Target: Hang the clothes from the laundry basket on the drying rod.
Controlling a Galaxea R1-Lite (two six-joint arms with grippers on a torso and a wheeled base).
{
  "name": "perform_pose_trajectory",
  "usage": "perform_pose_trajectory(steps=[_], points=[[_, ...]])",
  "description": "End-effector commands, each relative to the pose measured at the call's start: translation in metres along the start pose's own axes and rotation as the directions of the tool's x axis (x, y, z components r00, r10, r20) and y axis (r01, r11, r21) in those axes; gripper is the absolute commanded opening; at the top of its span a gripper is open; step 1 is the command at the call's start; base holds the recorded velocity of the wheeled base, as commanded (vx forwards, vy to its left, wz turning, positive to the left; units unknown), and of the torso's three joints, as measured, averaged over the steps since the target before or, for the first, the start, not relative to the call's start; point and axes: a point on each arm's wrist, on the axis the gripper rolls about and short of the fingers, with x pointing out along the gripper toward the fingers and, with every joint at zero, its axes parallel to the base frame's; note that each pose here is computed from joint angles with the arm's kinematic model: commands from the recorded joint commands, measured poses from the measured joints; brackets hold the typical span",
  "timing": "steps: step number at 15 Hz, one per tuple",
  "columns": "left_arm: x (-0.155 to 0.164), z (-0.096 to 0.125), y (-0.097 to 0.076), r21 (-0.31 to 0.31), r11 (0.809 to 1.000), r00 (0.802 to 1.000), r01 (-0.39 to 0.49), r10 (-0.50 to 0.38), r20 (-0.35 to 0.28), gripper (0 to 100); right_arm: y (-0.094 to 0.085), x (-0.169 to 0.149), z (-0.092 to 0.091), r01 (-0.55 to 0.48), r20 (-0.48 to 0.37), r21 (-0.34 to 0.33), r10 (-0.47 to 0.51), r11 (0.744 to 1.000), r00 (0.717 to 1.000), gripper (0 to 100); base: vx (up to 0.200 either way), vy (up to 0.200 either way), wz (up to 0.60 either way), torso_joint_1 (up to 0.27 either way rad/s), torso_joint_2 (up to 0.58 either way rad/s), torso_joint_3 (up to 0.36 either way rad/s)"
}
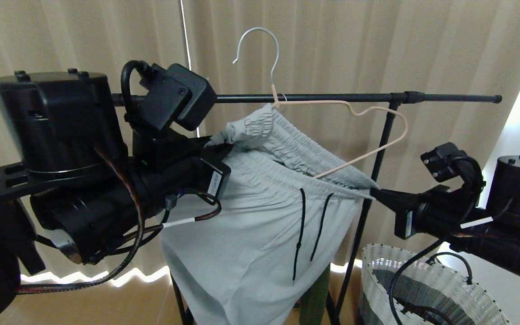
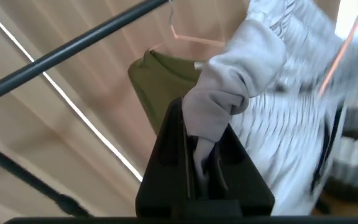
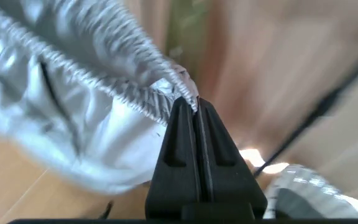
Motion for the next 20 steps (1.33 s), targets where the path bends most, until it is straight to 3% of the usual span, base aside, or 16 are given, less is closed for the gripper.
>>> perform_pose_trajectory(steps=[1, 4, 5, 6, 11, 13, 15, 17, 20], points=[[-0.003, -0.012, 0.004, 0.062, 0.998, 0.999, -0.013, 0.015, -0.041, 0, -0.015, 0.000, 0.017, 0.059, 0.063, 0.015, -0.060, 0.998, 0.996, 0, 0.000, 0.000, 0.00, 0.000, 0.00, 0.000], [-0.005, -0.029, 0.007, 0.142, 0.990, 0.995, -0.013, 0.027, -0.096, 0, -0.019, 0.002, 0.027, 0.071, 0.094, 0.017, -0.072, 0.997, 0.993, 0, 0.000, 0.000, 0.00, 0.000, 0.00, 0.000], [-0.005, -0.029, 0.007, 0.142, 0.990, 0.995, -0.013, 0.027, -0.096, 0, -0.019, 0.002, 0.027, 0.071, 0.094, 0.017, -0.072, 0.997, 0.993, 0, 0.000, 0.000, 0.00, 0.000, 0.00, 0.000], [-0.010, -0.039, 0.010, 0.203, 0.979, 0.991, -0.008, 0.034, -0.128, 0, -0.019, 0.002, 0.028, 0.071, 0.100, 0.016, -0.072, 0.997, 0.992, 0, 0.000, 0.000, 0.00, 0.000, 0.00, 0.000], [-0.016, -0.056, 0.021, 0.333, 0.943, 0.980, -0.011, 0.077, -0.184, 0, -0.019, -0.001, 0.031, 0.066, 0.108, 0.015, -0.067, 0.998, 0.992, 0, 0.000, 0.000, 0.00, 0.000, 0.00, 0.000], [-0.015, -0.058, 0.020, 0.338, 0.941, 0.978, -0.006, 0.076, -0.194, 0, -0.014, -0.010, 0.033, 0.048, 0.120, 0.009, -0.049, 0.999, 0.992, 0, 0.000, 0.000, 0.00, 0.000, 0.00, 0.000], [-0.012, -0.058, 0.019, 0.331, 0.944, 0.976, -0.016, 0.087, -0.200, 0, 0.010, -0.022, 0.036, -0.040, 0.104, -0.020, 0.042, 0.999, 0.994, 0, 0.000, 0.000, 0.00, 0.000, 0.00, 0.000], [-0.010, -0.055, 0.019, 0.314, 0.947, 0.969, -0.061, 0.131, -0.207, 0, 0.029, -0.038, 0.033, -0.119, 0.041, -0.058, 0.121, 0.991, 0.992, 0, 0.000, 0.000, 0.00, 0.000, 0.00, 0.000], [-0.010, -0.047, 0.005, 0.236, 0.968, 0.973, -0.081, 0.129, -0.193, 0, 0.048, -0.055, 0.024, -0.216, -0.069, -0.133, 0.208, 0.967, 0.976, 0, 0.000, 0.000, 0.00, 0.000, 0.00, 0.000]])
